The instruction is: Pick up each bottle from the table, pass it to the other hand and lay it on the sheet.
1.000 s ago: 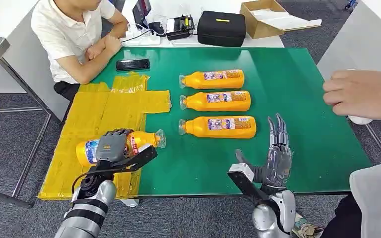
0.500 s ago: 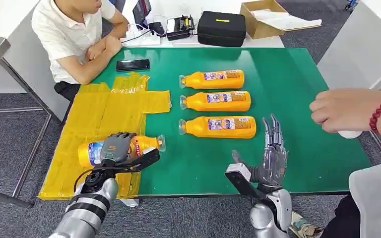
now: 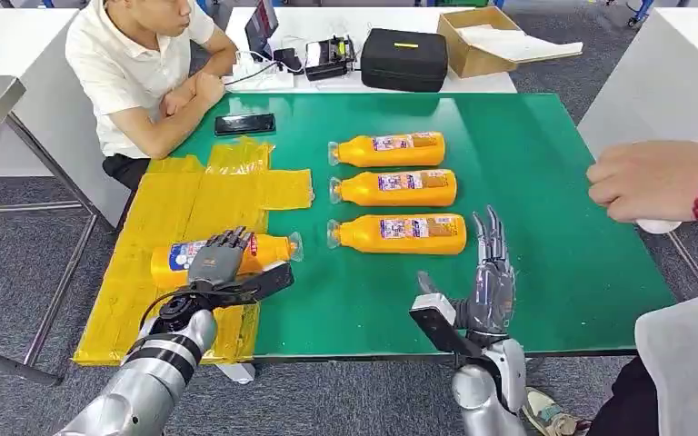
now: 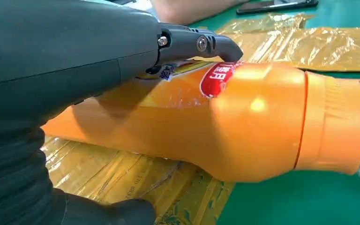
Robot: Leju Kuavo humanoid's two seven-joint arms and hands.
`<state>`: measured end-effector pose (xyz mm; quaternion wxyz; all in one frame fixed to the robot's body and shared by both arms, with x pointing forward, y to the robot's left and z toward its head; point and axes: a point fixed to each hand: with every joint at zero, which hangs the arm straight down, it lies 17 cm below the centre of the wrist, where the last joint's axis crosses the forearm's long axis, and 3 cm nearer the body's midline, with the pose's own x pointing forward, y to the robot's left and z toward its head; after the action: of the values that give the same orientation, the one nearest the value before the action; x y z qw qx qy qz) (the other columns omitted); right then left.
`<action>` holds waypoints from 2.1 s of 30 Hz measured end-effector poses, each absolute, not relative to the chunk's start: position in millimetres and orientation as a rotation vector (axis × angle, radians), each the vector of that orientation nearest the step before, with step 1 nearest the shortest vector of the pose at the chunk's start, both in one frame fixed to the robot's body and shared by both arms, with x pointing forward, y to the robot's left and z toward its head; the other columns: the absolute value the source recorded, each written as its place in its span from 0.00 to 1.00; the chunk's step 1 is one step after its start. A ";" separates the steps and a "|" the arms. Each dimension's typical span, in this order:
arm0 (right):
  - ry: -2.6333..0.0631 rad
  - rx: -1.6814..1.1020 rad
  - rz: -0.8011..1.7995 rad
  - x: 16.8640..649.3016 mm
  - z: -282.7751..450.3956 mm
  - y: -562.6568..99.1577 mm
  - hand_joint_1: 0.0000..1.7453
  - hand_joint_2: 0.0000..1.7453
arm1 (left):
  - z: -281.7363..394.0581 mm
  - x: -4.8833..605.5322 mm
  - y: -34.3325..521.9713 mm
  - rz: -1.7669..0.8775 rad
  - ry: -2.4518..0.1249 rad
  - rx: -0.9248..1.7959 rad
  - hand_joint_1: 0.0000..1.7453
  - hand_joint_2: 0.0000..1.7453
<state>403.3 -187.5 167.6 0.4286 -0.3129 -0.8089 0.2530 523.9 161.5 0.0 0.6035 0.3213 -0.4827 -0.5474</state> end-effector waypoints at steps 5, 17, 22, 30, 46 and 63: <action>-2.011 -0.769 0.634 405.7 162.4 -187.1 0.00 1.00 | -1.9 523.3 157.2 -1.282 -1.129 0.707 0.00 1.00; -1.984 -0.768 0.643 404.6 150.9 -189.9 0.00 1.00 | 21.8 521.0 126.4 -1.195 -1.325 0.636 0.00 1.00; -1.956 -0.804 0.663 396.5 145.8 -193.2 0.00 1.00 | 47.2 497.7 86.6 -1.114 -1.465 0.576 0.00 1.00; -1.953 -0.818 0.650 394.3 147.9 -196.9 0.00 1.00 | 74.4 490.1 72.1 -1.089 -1.547 0.582 0.00 1.00; -1.879 -0.925 0.721 381.5 142.4 -207.1 0.00 1.00 | 164.8 422.3 -0.7 -0.932 -1.916 0.317 0.00 1.00; -1.863 -0.953 0.738 381.8 140.7 -211.2 0.00 1.00 | 187.0 406.2 -18.5 -0.941 -1.990 0.261 0.00 1.00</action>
<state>381.8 -211.2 140.7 0.4452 -0.3846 -0.7518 0.2979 406.2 -18.5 187.0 0.4464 0.1052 -0.8034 -0.3798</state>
